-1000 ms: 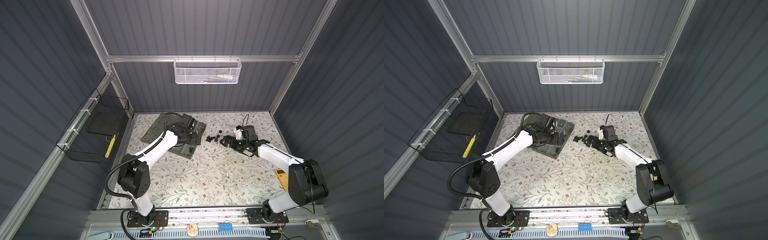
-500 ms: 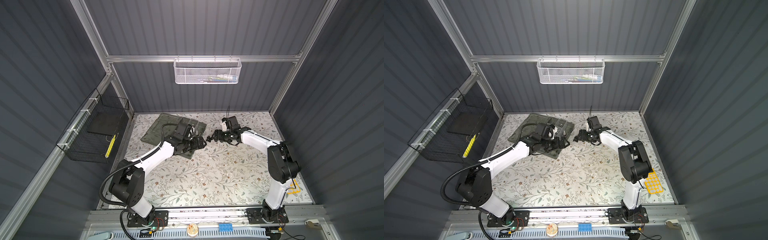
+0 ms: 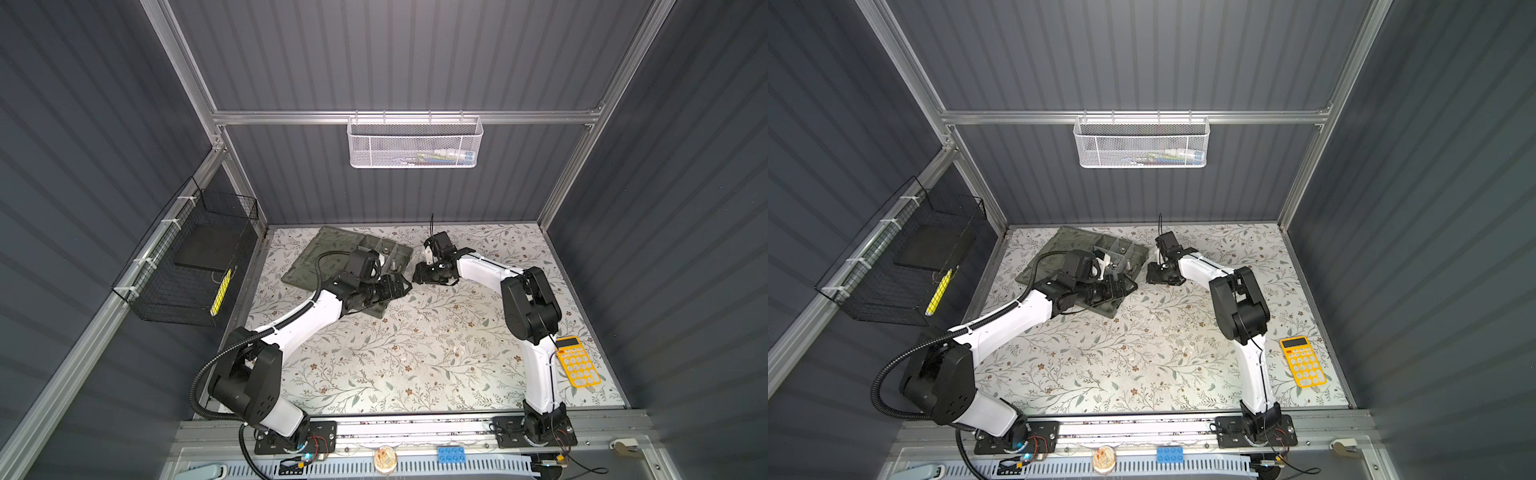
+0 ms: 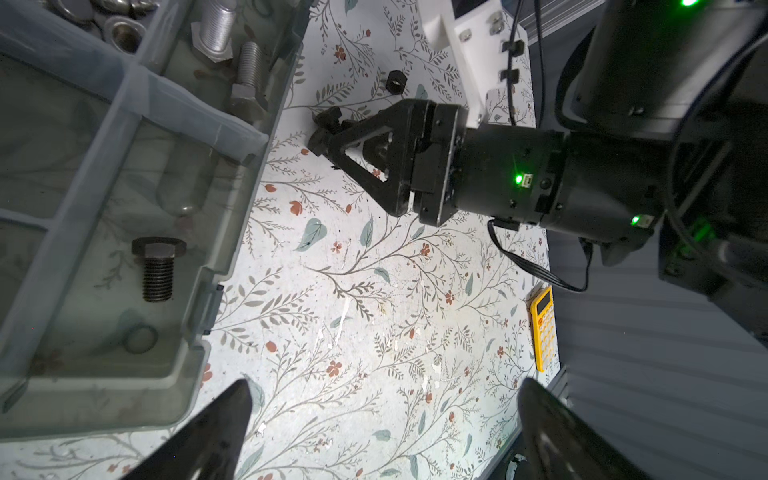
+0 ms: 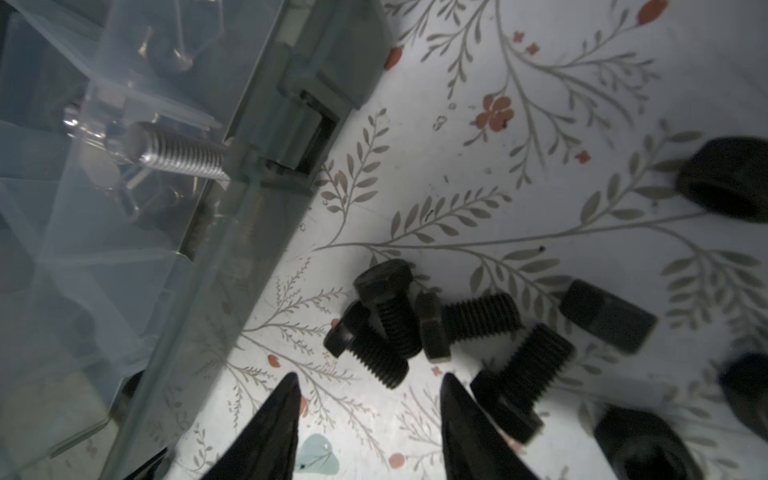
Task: Sort the screws and nuts into containers
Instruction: 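Lower the right gripper and close it on a black bolt beside the box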
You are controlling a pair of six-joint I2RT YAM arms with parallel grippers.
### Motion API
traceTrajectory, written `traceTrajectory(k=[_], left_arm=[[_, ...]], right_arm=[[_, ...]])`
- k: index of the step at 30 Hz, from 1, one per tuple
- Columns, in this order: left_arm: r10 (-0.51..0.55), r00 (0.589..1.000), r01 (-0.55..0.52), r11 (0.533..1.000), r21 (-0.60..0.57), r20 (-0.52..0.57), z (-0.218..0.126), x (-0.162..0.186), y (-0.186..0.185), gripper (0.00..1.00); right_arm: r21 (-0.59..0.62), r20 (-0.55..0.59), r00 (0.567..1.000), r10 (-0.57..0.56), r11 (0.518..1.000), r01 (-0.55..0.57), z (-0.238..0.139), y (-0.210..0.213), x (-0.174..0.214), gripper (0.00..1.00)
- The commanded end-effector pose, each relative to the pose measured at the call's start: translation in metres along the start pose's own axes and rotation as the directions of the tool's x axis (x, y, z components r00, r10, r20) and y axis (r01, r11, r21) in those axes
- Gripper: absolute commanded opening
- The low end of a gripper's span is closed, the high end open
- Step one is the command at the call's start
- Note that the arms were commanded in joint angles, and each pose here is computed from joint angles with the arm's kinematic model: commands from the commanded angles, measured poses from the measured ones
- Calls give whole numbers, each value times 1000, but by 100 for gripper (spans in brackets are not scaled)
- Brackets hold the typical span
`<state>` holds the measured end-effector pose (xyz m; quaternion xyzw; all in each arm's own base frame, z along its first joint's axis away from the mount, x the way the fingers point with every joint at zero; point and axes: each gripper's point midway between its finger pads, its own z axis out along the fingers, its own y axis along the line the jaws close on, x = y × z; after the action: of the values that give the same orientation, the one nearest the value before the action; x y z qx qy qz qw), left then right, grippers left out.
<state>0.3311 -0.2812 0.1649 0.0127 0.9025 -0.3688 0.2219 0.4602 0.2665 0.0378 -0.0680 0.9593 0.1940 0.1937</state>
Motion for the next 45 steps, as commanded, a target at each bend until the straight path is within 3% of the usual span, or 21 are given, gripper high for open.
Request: traceTrajectory(k=[1, 27, 45], left_arm=[[5, 1000, -5, 1000, 15, 6, -8, 0, -2, 100], [6, 1000, -6, 1000, -20, 16, -9, -2, 5, 100], [1, 1000, -1, 1000, -24, 4, -6, -2, 5, 100]], right_arm=[[6, -40, 999, -12, 1000, 13, 4, 2, 9, 52], [-5, -93, 994, -56, 998, 56, 23, 8, 23, 42], [37, -125, 990, -67, 997, 72, 32, 5, 38, 28]])
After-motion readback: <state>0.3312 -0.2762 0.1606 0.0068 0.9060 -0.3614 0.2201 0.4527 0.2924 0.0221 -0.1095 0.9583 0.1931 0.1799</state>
